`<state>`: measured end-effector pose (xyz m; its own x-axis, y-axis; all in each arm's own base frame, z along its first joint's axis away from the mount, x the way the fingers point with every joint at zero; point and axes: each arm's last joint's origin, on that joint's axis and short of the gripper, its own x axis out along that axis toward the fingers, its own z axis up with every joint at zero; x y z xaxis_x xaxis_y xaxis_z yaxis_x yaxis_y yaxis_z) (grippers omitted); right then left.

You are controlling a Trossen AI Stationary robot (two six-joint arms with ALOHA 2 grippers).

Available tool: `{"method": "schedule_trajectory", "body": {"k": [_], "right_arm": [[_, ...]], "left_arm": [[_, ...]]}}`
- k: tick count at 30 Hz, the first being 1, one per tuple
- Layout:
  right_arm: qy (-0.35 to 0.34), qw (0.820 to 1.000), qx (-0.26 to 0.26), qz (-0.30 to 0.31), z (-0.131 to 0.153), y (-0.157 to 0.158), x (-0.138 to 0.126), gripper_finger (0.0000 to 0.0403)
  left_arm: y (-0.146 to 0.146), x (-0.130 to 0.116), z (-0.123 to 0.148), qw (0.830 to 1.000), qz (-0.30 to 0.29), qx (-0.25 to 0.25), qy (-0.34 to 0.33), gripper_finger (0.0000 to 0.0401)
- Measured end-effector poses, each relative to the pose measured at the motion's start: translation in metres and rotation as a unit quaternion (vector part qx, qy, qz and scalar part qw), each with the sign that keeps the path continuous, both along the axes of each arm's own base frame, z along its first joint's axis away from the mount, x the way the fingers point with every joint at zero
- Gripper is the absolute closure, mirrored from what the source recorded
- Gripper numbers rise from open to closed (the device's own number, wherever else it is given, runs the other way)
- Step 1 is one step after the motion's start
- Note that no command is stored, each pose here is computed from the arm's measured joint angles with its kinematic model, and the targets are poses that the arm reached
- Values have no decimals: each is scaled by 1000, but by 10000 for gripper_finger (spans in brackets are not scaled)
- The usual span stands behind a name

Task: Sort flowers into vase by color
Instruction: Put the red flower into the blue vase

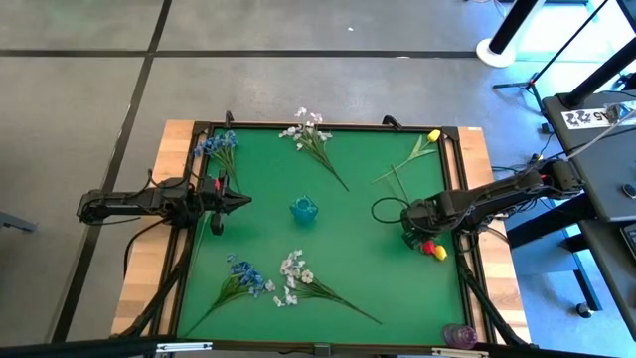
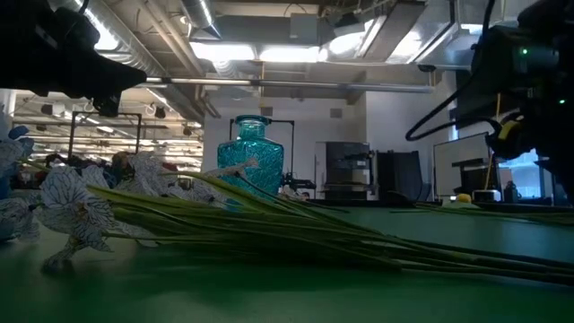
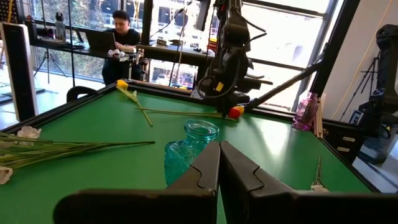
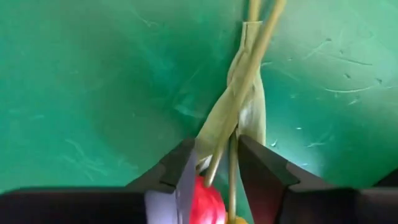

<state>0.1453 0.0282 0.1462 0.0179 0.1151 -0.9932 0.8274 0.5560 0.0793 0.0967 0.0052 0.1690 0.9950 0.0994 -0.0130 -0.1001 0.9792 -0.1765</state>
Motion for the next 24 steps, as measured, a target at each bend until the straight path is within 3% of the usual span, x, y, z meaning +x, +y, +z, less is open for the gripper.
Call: {"method": "schedule_trajectory", "body": {"k": [4, 9, 14, 17, 20, 24], "right_arm": [[-5, 1000, -22, 4, -1, -1, 0, 320], [-10, 999, -32, 23, 8, -1, 4, 389], [-2, 997, -61, 37, 51, -1, 15, 379], [-26, 993, -97, 55, 84, -2, 23, 386], [-75, 982, -127, 119, 109, 4, 32, 396], [-131, 949, -160, 237, 118, 21, 38, 391]], "left_arm": [[0, 0, 5, 1000, 0, -10, -25, 400], [0, 0, 4, 1000, 0, -13, -25, 400], [0, 0, 8, 996, -6, -69, -54, 400], [-2, 1, 9, 994, -19, -78, -80, 400], [-6, 1, 14, 991, -45, -74, -102, 400], [-13, -1, 20, 986, -102, -38, -127, 400]]}}
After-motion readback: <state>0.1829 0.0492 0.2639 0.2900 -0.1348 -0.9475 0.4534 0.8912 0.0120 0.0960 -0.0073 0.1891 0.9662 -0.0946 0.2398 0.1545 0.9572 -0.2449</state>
